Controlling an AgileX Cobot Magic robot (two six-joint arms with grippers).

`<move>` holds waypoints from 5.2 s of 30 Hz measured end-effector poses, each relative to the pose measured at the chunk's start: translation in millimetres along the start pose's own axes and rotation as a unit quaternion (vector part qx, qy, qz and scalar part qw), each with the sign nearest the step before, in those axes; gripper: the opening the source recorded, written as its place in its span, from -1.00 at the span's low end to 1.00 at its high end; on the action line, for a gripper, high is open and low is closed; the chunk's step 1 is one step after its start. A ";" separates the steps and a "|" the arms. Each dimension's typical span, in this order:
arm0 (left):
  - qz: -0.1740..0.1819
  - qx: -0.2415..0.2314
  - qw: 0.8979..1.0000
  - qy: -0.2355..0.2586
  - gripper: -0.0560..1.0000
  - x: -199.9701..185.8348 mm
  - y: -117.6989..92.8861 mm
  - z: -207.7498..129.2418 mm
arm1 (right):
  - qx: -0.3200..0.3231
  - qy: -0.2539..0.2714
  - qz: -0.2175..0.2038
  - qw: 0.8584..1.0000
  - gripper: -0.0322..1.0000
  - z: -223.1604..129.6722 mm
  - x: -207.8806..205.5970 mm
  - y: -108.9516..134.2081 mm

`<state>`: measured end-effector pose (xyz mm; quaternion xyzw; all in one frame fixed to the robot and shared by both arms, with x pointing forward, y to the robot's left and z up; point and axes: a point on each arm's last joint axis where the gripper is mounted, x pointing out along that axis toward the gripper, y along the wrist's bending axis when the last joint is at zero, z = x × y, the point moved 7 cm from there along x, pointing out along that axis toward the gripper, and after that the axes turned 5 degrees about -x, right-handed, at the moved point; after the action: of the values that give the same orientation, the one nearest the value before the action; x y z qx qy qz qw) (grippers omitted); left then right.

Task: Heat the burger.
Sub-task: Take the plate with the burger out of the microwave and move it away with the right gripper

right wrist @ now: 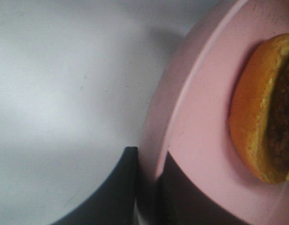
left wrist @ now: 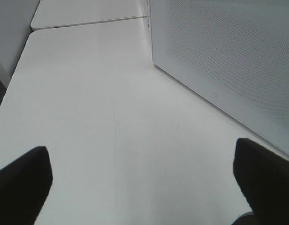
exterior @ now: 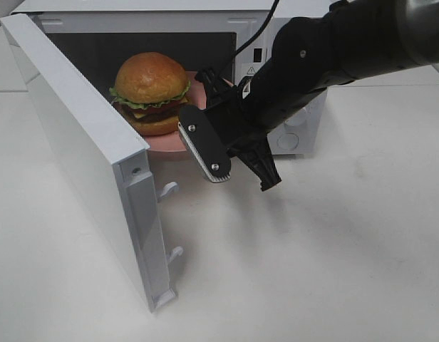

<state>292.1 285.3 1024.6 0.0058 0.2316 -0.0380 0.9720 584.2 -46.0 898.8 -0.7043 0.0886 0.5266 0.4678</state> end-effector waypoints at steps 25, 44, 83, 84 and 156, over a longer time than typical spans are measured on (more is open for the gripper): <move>0.000 0.000 1.000 0.000 0.95 0.0 0.0 0.0 | 0.018 0.002 0.014 1.000 -0.74 9.2 -60.6 79.1; 0.000 0.000 1.000 0.000 0.95 0.0 0.0 0.0 | 0.034 0.013 -0.019 0.999 -0.74 14.1 -116.0 125.7; 0.000 0.000 1.000 0.000 0.95 0.0 0.0 0.0 | 0.425 0.260 0.007 0.867 -0.74 -48.6 -170.5 199.0; 0.000 0.000 1.000 0.000 0.95 0.0 0.0 0.0 | 0.425 0.260 0.007 0.867 -0.74 -48.6 -170.5 199.0; 0.000 0.000 1.000 0.000 0.95 0.0 0.0 0.0 | 0.692 0.450 -0.062 0.562 0.18 -82.6 -82.1 224.7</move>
<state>292.1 285.3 1024.6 0.0058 0.2316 -0.0380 0.9720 464.6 -261.1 840.0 -0.3145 0.5807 -0.1110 0.7427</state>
